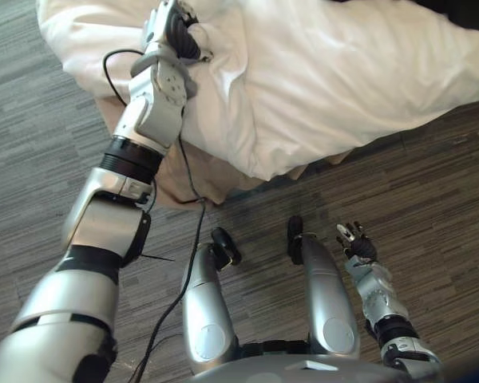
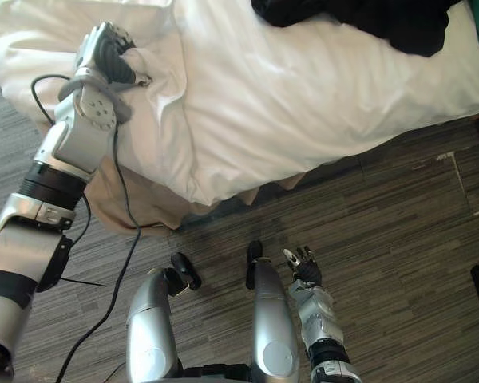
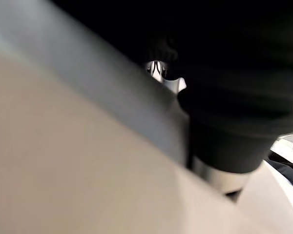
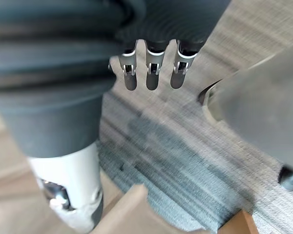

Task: Tidy the bed and pick cloth on bed and put in laundry

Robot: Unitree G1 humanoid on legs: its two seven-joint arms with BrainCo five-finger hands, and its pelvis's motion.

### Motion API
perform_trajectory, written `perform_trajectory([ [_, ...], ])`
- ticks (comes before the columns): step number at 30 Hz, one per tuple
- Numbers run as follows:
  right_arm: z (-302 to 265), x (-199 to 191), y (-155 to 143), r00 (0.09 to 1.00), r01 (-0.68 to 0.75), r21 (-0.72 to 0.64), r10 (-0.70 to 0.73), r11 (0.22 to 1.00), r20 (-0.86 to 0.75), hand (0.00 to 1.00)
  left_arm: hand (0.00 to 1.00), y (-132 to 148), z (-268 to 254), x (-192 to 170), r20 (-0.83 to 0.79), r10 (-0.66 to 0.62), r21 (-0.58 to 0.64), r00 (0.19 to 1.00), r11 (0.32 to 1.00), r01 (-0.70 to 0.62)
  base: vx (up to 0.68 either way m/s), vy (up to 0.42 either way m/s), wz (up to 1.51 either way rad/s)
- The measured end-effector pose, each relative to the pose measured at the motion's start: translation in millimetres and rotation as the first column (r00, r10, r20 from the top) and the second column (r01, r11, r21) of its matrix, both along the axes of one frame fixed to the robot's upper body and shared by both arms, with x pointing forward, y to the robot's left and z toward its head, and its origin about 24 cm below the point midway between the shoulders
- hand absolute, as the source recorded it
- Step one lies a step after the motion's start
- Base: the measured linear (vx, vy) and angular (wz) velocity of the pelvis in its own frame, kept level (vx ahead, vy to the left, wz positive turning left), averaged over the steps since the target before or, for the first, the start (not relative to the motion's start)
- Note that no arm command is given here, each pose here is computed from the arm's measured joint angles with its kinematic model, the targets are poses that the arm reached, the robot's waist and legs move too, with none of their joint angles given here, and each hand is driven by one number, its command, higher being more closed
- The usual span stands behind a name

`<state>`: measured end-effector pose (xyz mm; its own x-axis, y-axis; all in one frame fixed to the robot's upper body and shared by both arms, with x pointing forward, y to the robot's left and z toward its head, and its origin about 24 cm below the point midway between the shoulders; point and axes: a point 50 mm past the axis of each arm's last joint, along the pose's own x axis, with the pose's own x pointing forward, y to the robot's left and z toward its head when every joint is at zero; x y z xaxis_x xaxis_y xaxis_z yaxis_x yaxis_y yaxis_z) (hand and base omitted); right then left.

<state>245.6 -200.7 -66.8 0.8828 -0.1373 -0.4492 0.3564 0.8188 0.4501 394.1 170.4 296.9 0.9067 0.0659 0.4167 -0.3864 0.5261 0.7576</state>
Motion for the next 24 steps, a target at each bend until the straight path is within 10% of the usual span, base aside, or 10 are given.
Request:
perform_trajectory([
  [10,-22.0,-32.2,-9.2,0.99,-0.023,-0.101,0.008,0.995,-0.141,0.0,1.0,5.3,-1.2,-13.6,-0.061,-0.226,0.094,0.972,0.968,0.231,0.04,-0.032,0.13],
  [17,-66.0,-96.8,-28.7,0.897,0.007,-0.097,-0.05,0.995,-0.44,0.0,1.0,66.3,-87.2,-41.2,-0.274,-0.306,-0.057,0.912,0.952,0.302,0.14,-0.046,0.37],
  [18,-67.1,-98.5,-29.4,0.891,0.009,-0.095,-0.051,0.995,-0.45,0.0,0.0,70.7,-95.0,-43.9,-0.292,-0.303,-0.069,0.907,0.953,0.296,0.14,-0.015,0.38],
  [24,-74.3,-111.6,-35.9,0.841,-0.019,-0.091,-0.033,0.996,-0.54,0.0,0.0,97.8,-194.0,-84.9,-0.464,-0.325,-0.338,0.824,0.925,0.174,0.08,0.006,0.26],
])
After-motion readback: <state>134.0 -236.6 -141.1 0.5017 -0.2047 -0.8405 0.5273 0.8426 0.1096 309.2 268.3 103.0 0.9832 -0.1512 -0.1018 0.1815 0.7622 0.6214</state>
